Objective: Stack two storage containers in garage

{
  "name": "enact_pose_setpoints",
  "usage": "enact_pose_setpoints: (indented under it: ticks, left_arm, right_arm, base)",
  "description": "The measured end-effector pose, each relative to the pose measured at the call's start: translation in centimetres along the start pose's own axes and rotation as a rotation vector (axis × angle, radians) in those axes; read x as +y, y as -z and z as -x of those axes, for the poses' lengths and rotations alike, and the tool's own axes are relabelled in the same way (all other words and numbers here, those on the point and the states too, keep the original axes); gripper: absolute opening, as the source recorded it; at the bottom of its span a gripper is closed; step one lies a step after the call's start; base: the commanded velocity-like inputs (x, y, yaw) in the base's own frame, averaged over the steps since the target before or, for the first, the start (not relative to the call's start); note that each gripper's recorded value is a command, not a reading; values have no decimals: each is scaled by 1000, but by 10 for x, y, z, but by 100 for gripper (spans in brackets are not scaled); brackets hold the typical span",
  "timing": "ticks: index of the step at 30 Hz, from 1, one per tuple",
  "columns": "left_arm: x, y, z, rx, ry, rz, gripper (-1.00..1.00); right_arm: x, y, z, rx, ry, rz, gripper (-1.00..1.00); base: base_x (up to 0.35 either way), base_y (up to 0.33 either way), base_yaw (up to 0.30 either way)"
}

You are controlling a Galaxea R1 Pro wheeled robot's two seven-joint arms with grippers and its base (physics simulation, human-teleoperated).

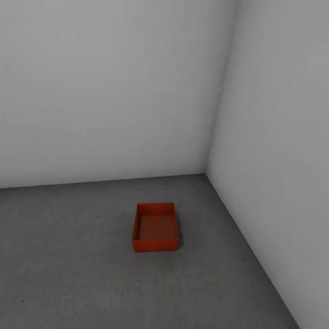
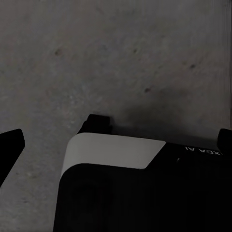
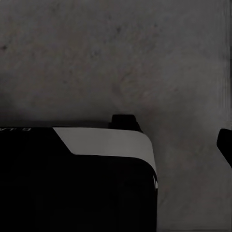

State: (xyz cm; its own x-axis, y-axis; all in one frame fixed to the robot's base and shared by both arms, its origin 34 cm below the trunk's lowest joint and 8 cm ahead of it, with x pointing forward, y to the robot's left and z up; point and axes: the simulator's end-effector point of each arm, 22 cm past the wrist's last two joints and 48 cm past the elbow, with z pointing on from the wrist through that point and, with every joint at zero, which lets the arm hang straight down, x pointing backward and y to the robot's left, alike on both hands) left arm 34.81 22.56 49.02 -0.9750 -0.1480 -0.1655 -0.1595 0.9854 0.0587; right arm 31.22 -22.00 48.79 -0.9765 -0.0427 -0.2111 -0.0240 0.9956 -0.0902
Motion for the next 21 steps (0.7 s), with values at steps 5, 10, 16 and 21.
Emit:
enact_pose_setpoints:
  ticks: [5, 10, 16, 21]
  left_arm:
    - [1, 7, 1, 0, 0, 0, 100]
    - [2, 14, 2, 0, 0, 1, 100]
    - [1, 23, 2, 1, 0, -1, 100]
    - [2, 30, 3, 1, 0, -1, 100]
  right_arm:
    - [-1, 7, 1, 0, 0, 0, 100]
    - [-2, 14, 2, 0, 0, -1, 100]
    - [-3, 23, 3, 1, 0, -1, 100]
    - [-3, 30, 4, 1, 0, -1, 100]
  base:
    - [0, 0, -245]
    - [0, 0, -245]
    - [0, 0, -244]
    - [0, 0, -244]
